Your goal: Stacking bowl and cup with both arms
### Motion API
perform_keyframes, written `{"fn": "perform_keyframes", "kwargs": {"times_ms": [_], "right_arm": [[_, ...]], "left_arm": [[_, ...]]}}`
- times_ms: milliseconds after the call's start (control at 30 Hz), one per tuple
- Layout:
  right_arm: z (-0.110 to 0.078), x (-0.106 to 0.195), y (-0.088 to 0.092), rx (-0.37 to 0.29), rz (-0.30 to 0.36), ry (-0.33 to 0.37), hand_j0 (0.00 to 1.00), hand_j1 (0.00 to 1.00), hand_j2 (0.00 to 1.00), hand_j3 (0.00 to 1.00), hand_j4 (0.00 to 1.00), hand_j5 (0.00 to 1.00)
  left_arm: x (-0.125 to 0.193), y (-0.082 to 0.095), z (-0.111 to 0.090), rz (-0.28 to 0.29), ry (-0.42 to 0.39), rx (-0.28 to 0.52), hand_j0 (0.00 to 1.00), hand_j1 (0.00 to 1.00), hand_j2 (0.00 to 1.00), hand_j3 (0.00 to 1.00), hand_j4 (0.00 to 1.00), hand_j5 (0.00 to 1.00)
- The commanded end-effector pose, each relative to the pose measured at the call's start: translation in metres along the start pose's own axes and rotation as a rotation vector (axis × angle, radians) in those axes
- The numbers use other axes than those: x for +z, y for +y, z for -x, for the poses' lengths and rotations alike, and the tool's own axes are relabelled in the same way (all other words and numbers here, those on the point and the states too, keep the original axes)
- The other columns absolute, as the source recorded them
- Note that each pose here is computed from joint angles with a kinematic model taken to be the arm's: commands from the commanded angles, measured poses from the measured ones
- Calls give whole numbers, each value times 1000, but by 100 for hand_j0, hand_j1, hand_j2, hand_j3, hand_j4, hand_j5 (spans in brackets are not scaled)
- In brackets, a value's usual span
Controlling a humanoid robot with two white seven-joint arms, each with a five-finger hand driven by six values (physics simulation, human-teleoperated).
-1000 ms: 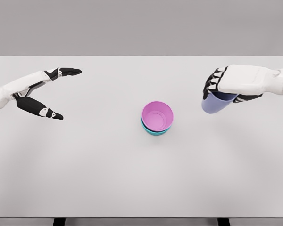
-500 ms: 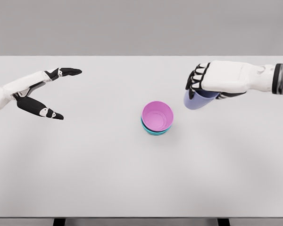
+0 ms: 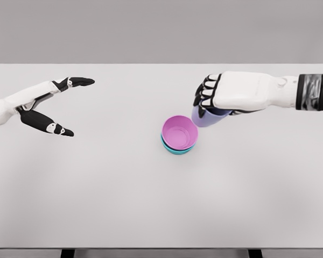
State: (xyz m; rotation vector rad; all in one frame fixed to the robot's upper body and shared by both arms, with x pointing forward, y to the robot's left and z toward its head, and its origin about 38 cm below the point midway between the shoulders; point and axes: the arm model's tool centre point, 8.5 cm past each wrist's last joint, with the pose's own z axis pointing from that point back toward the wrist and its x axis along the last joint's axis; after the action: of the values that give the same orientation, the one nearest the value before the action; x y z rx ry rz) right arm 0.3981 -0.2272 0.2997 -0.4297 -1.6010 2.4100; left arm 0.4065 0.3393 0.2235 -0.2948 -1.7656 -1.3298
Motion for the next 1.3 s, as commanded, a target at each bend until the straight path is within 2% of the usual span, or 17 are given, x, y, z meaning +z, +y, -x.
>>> {"fn": "perform_keyframes", "kwargs": {"times_ms": [0,367,567,800,967,1067,1167,1267], "right_arm": [[-3,-4,-2,-2,11,-12,58,58,58,58,58,58],[-13,-21,8,-21,-5,-63,58,58,58,58,58,58],[-14,-24,4,-16,4,-70,59,59,59,59,59,59],[-23,-39,8,-21,-2,-112,59,59,59,59,59,59],[-26,-49,4,-11,6,-129,59,59,59,59,59,59],[-26,-53,11,-2,-22,-125,59,59,59,59,59,59],[-18,-52,16,-9,-40,-100,59,59,59,59,59,59],[-18,-53,15,-4,-38,-100,59,59,59,59,59,59]], "left_arm": [[0,1,0,-5,-2,6,100,100,100,100,100,100],[0,1,0,-5,-2,6,100,100,100,100,100,100],[0,1,0,-5,-2,6,100,100,100,100,100,100],[1,1,0,-6,-1,6,100,100,100,100,100,100],[1,1,0,-6,-1,6,100,100,100,100,100,100],[1,1,0,-6,-1,6,100,100,100,100,100,100],[1,1,0,-6,-1,6,100,100,100,100,100,100],[1,1,0,-6,-1,6,100,100,100,100,100,100]]}}
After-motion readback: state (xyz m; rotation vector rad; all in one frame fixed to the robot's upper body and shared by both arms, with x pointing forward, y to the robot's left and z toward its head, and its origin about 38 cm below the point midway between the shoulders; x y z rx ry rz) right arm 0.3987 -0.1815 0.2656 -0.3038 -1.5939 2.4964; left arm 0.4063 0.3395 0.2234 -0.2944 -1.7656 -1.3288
